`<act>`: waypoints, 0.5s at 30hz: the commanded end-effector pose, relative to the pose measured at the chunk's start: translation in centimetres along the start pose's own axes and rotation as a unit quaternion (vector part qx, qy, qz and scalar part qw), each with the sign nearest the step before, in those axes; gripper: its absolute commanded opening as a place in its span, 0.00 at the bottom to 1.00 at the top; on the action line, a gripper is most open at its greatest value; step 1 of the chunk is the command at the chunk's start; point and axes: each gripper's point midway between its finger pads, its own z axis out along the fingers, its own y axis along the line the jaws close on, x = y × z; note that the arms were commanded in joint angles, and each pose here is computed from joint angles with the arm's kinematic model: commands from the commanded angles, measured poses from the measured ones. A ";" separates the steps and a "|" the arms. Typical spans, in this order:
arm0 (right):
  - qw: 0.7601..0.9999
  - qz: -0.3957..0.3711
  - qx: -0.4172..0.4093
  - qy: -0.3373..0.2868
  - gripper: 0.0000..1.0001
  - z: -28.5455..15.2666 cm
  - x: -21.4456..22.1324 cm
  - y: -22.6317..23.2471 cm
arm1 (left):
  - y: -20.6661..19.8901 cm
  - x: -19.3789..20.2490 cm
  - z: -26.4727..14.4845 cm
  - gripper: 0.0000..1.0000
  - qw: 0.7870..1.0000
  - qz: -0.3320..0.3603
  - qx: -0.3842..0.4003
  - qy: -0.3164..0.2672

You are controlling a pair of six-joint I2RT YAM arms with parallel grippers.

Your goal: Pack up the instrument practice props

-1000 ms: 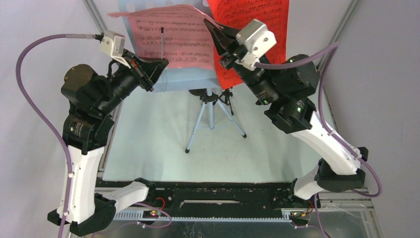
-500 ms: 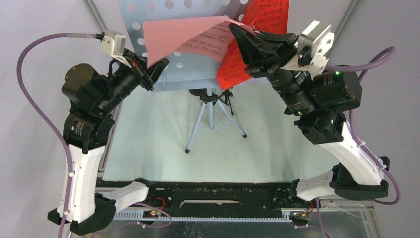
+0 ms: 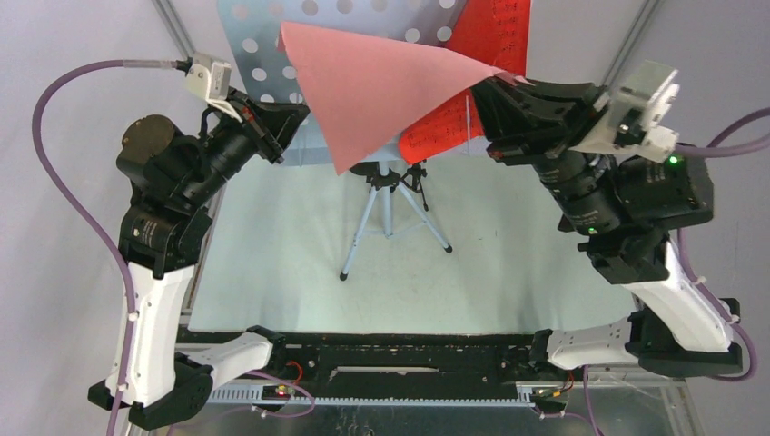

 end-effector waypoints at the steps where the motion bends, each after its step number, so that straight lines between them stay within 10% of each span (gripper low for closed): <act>1: 0.999 0.025 0.014 -0.030 0.00 -1.4 -3.0 -1.2 | 0.9 0.3 0.4 0.00 1.000 0.014 -0.014 -0.001; 10: 0.999 0.031 0.008 -0.030 0.00 -2.4 -3.9 -1.4 | 1.2 0.5 0.7 0.03 1.000 0.013 -0.018 -0.001; 15: 0.999 0.034 -0.020 -0.007 0.00 -2.8 -3.1 -0.3 | 1.1 0.3 0.5 0.21 1.000 0.014 -0.017 -0.005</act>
